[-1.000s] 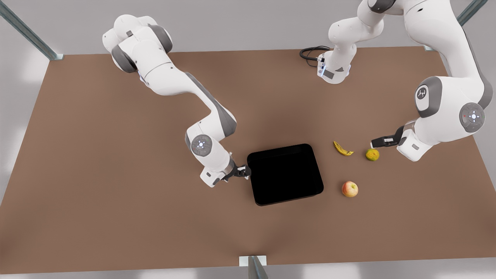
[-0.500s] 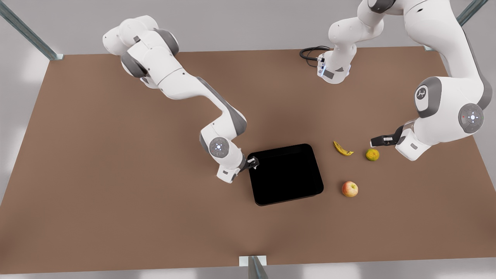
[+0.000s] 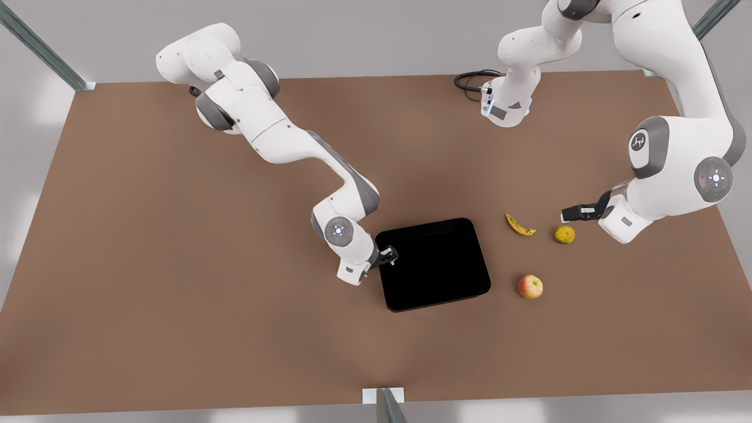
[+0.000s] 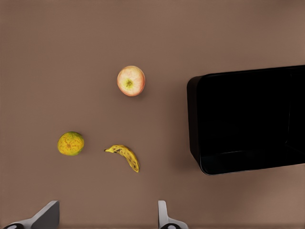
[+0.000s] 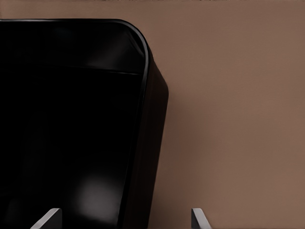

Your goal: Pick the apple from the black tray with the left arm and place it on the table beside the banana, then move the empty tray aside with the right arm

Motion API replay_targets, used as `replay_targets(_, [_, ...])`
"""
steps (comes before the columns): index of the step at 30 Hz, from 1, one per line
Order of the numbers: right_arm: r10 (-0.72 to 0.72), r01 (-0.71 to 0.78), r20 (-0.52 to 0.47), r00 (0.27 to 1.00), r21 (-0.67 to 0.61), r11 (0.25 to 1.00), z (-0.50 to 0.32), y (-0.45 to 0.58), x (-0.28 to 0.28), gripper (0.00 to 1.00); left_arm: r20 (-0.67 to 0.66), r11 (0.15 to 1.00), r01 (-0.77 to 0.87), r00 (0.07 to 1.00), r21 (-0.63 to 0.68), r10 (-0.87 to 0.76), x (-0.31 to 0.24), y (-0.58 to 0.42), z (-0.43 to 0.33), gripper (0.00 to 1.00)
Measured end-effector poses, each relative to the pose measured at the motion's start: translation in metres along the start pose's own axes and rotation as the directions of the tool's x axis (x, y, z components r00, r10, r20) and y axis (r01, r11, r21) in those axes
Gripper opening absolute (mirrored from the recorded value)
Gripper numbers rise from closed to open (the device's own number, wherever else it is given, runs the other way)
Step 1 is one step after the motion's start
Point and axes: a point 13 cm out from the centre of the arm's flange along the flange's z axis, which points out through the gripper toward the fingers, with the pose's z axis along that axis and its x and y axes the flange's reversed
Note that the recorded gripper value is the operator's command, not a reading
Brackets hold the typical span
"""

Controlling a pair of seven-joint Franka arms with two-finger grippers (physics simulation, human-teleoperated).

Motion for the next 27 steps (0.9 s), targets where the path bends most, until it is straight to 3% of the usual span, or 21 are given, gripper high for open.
replay_targets(2, [-0.001, 0.001, 0.007, 1.000, 0.000, 1.000, 0.0053, -0.0013, -0.0009, 0.99, 0.000, 1.000, -0.001, 1.000, 0.000, 0.001, 0.0000, 0.0000, 0.0000, 1.00])
replay_targets(6, [-0.003, 0.003, 0.023, 1.000, 0.000, 1.000, 0.0065, -0.0042, -0.0047, 0.70, 0.000, 1.000, -0.003, 1.000, 0.000, 0.003, 0.0000, 0.0000, 0.0000, 1.00])
replay_targets(9, [-0.007, 0.007, 0.029, 1.000, -0.001, 1.000, 0.0064, -0.0045, -0.0061, 0.60, 0.000, 1.000, -0.004, 1.000, 0.000, 0.004, 0.0000, 0.0000, 0.0000, 1.00])
replay_targets(19, [-0.004, 0.004, 0.027, 1.000, 0.000, 1.000, 0.0116, -0.0068, -0.0049, 0.59, 0.000, 1.000, -0.005, 1.000, -0.001, 0.005, 0.0000, 0.0002, 0.0002, 1.00])
replay_targets(23, [0.011, -0.011, 0.021, 1.000, 0.001, 1.000, 0.0130, -0.0083, -0.0034, 0.37, 0.000, 1.000, -0.004, 1.000, -0.001, 0.004, 0.0000, 0.0003, 0.0000, 1.00])
replay_targets(27, [0.020, -0.020, 0.017, 1.000, 0.002, 1.000, 0.0134, -0.0090, -0.0027, 0.32, 0.000, 1.000, -0.003, 1.000, -0.001, 0.003, -0.0001, 0.0004, 0.0002, 1.00])
